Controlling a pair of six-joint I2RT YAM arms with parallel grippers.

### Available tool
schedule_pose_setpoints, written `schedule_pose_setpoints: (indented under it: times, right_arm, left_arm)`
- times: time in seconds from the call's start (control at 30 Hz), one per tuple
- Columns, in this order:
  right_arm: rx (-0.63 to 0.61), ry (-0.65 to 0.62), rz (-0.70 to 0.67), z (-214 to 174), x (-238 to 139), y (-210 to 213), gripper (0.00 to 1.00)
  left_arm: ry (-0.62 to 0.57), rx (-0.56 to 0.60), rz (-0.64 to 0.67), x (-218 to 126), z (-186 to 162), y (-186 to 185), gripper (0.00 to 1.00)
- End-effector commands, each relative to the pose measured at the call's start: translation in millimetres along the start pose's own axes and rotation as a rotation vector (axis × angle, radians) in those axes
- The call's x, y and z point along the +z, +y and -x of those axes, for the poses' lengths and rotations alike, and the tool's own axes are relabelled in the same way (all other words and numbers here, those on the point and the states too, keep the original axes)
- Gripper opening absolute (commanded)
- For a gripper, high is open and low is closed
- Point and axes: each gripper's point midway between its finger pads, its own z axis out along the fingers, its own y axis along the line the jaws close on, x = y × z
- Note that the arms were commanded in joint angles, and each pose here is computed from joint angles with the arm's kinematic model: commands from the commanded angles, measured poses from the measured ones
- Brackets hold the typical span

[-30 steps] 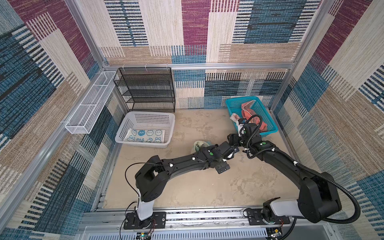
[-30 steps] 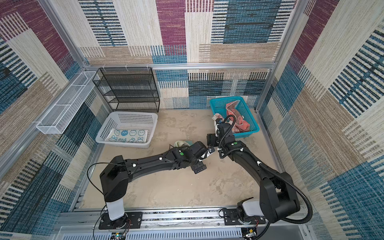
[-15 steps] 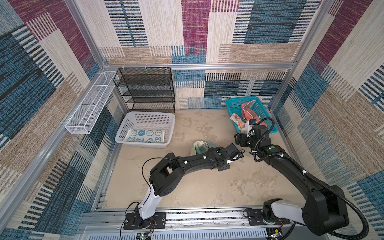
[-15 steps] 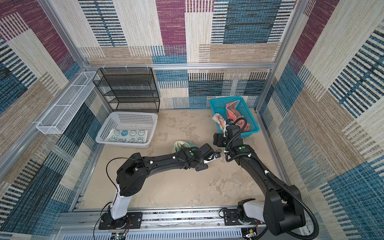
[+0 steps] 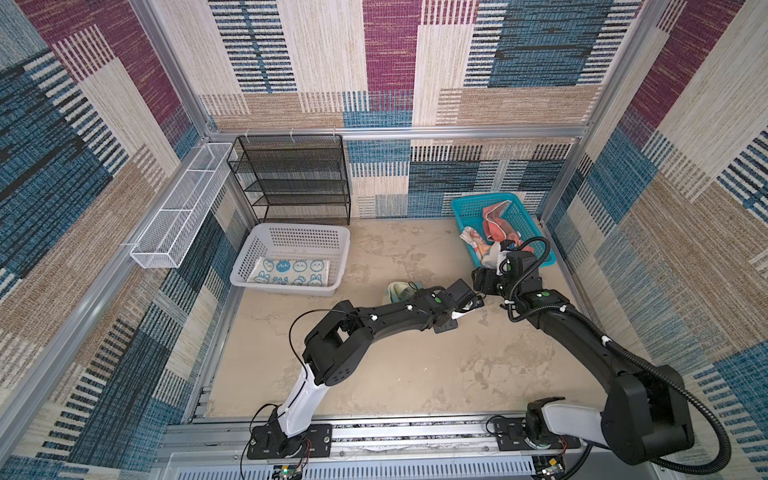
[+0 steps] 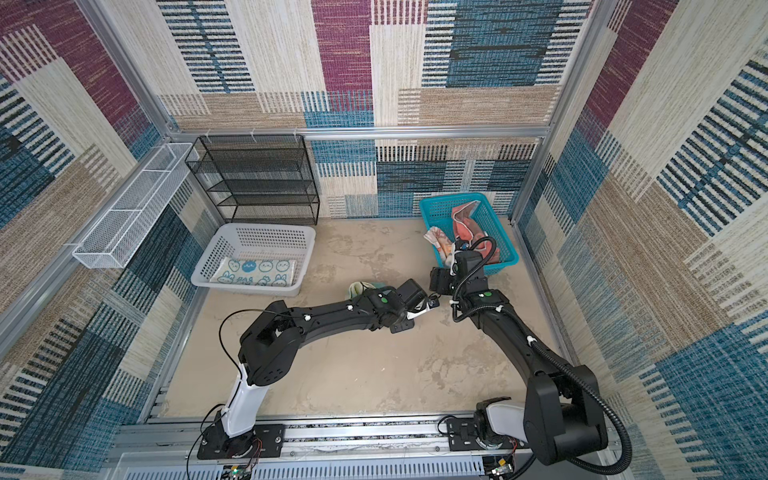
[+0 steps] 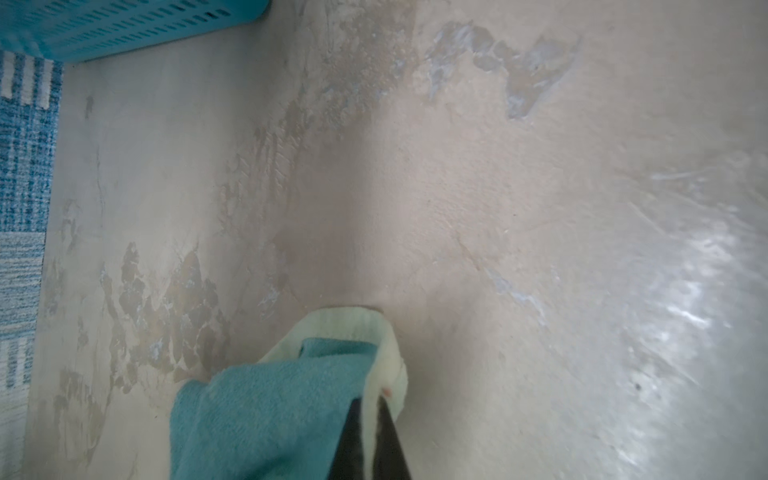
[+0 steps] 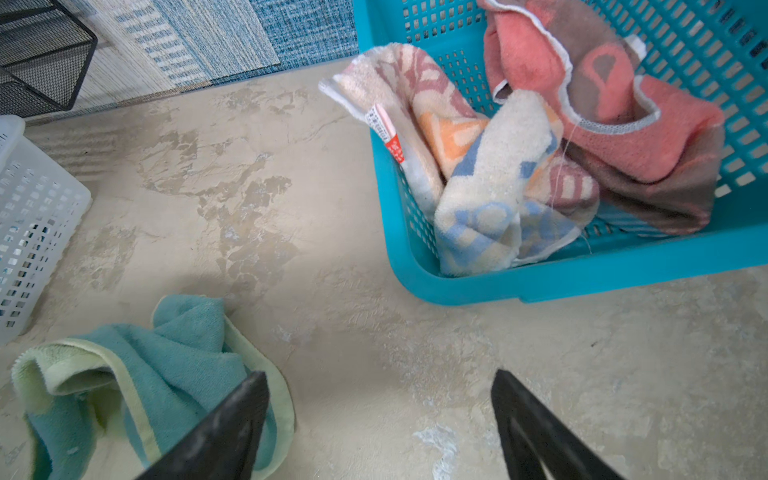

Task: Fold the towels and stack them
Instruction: 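Lift the towel corner with the left gripper while the right gripper approaches the towel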

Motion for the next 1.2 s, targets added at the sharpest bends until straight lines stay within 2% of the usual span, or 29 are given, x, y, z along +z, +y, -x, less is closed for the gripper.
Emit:
schedule_pose_setpoints:
  times: [0.0, 0.17, 0.33, 0.67, 0.8, 1.17]
  right_arm:
    - [-0.002, -0.025, 0.029, 7, 1, 6, 0.86]
    - [-0.043, -0.03, 0.123, 6, -2, 22, 0.86]
    - [-0.091, -0.091, 0.294, 9, -17, 50, 0.86]
    - [-0.286, -0.124, 0.452, -10, -21, 104, 0.85]
    - [-0.379, -0.105, 0.521, -27, -15, 131, 0.84]
    - [-0.42, -0.038, 0.686, -61, 11, 166, 0.84]
  left_arm:
    - [-0.014, -0.029, -0.028, -2, 2, -3, 0.0]
    - [-0.059, -0.142, 0.01, -25, -2, 20, 0.0]
    - [-0.125, -0.269, 0.04, -65, -12, 47, 0.0]
    - [-0.054, -0.45, 0.237, -122, -70, 97, 0.0]
    - [0.0, -0.501, 0.288, -134, -101, 105, 0.0]
    - [0.044, -0.61, 0.395, -161, -164, 118, 0.0]
